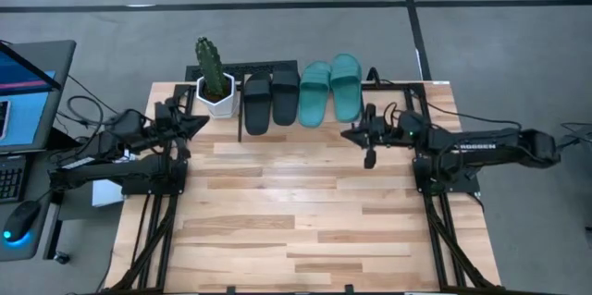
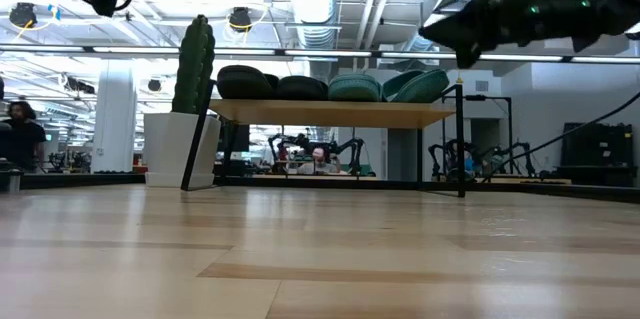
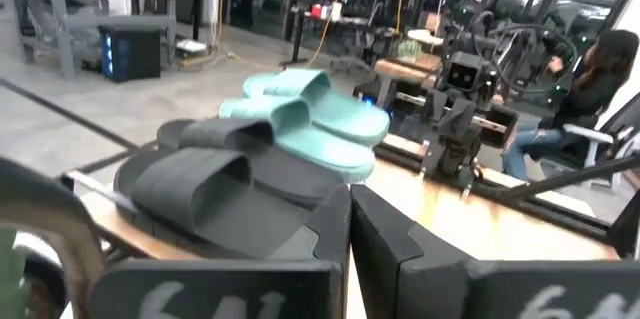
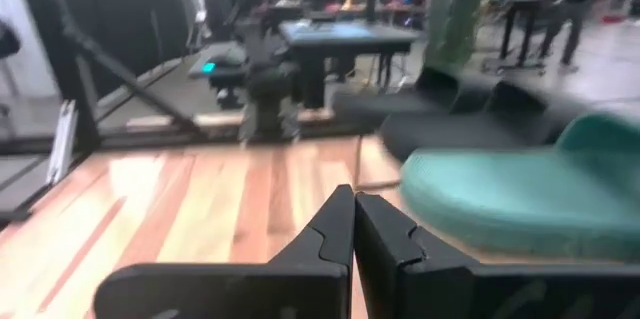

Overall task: Pick and place slides into the shelf
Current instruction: Return to Home Position

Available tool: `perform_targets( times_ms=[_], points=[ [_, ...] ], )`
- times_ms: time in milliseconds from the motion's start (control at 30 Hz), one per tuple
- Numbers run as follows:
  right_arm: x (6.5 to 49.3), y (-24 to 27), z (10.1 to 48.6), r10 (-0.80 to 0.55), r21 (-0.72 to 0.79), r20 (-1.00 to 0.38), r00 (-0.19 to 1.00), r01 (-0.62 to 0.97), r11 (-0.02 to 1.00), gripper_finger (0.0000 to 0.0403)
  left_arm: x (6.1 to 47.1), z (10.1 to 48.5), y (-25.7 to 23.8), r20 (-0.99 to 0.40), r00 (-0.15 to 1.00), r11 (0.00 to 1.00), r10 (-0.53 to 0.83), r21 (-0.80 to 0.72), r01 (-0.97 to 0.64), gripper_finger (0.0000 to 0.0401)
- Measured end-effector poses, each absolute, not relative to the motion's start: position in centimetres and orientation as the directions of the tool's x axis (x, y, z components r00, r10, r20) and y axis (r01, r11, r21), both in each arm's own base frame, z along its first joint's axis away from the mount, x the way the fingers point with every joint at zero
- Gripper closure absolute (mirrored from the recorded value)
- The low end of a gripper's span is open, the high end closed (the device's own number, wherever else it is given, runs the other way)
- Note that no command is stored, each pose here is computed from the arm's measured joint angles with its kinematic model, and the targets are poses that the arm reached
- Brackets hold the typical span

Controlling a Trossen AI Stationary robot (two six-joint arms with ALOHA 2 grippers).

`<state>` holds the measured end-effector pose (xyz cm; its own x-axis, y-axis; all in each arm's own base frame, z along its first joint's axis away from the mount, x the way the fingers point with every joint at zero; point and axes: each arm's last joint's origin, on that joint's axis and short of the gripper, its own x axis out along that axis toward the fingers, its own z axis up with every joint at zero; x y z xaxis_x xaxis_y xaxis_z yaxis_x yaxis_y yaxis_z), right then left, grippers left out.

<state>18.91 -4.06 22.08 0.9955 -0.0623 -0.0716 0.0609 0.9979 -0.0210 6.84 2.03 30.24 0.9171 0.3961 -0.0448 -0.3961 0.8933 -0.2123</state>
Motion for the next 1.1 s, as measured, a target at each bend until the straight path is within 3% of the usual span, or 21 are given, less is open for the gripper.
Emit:
perform_targets(
  times_ms=[300, 467, 767, 1033, 1100],
  points=[
    [19.0, -2.2, 20.7, 0.046, 0.061, -0.189, 0.981, -0.035, 0.998, 0.0403, 6.8, 30.0, 2.0, -0.071, 0.915, 0.851, 0.397, -0.343, -0.396, 0.0401],
    [19.0, -0.9, 20.1, 0.045, 0.028, -0.250, 0.967, -0.039, 0.999, 0.0403, 7.2, 30.0, 2.2, -0.015, 0.905, 0.887, 0.426, -0.193, -0.420, 0.0401],
    [17.3, -0.2, 17.7, 0.047, 0.011, -0.155, 0.987, -0.046, 0.999, 0.0403, 10.0, 22.1, 2.1, 0.200, 0.945, 0.963, 0.257, -0.139, -0.233, 0.0401],
    [14.8, 0.1, 15.1, 0.090, 0.032, -0.090, 0.992, -0.087, 0.996, 0.0403, 9.3, 19.7, 0.8, 0.297, 0.945, 0.990, -0.135, 0.086, 0.115, 0.0401],
    [14.8, 0.4, 14.9, 0.111, 0.032, -0.112, 0.988, -0.108, 0.994, 0.0403, 9.1, 19.5, 0.7, 0.288, 0.943, 0.984, -0.170, 0.097, 0.148, 0.0401]
  ],
)
